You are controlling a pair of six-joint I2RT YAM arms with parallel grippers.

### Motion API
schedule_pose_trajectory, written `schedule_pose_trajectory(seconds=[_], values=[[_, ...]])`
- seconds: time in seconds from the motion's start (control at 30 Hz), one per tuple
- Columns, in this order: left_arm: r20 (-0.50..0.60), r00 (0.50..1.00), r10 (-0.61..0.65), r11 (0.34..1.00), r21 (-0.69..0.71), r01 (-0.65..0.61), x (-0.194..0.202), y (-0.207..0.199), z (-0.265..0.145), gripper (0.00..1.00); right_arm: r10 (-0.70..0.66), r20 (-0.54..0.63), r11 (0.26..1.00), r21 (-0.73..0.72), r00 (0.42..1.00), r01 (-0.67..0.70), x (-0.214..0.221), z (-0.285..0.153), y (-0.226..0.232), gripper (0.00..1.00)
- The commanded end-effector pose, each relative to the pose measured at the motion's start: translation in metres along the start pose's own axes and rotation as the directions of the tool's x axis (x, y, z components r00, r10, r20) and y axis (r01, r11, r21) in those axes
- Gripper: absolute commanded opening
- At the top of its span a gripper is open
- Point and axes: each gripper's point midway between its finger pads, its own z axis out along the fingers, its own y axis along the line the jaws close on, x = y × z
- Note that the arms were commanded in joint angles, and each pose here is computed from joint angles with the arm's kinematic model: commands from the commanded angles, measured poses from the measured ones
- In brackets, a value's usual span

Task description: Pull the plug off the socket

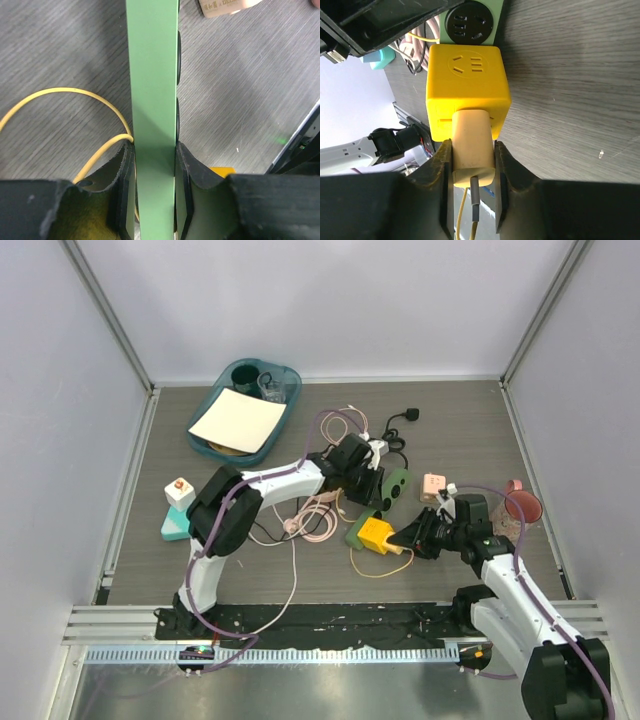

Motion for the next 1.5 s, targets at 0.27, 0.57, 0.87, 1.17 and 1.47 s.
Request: schedule_pose_trajectory(seconds=[0.27,0.57,0.87,1.17,1.47], values=[[0.187,0.964,0.188,0.975,-0.152,-0.160,-0.055,-0.012,-0.043,0.00,-0.101,0.073,0.995,-0.007,0.992,0.101,-0.015,-0.007,0.012,0.01],[0.121,0.978,0.170,0.982,-0.108,-0.157,-0.044,-0.013,-0.029,0.00,-0.183,0.162,0.978,-0.069,0.970,0.196,-0.012,-0.015,0.017,0.01],[0.115,0.981,0.153,0.983,-0.123,-0.139,-0.046,-0.001,-0.029,0.00,-0.183,0.124,0.976,-0.101,0.975,0.196,0.000,-0.014,0.016,0.01],[0.117,0.982,0.147,0.985,-0.113,-0.134,-0.047,-0.004,-0.030,0.00,-0.178,0.150,0.978,-0.082,0.973,0.191,-0.005,-0.022,0.022,0.01],[0.125,0.984,0.127,0.991,-0.059,-0.121,-0.049,-0.019,-0.034,0.00,-0.167,0.361,0.963,0.258,0.918,0.074,-0.064,-0.038,-0.013,0.04]])
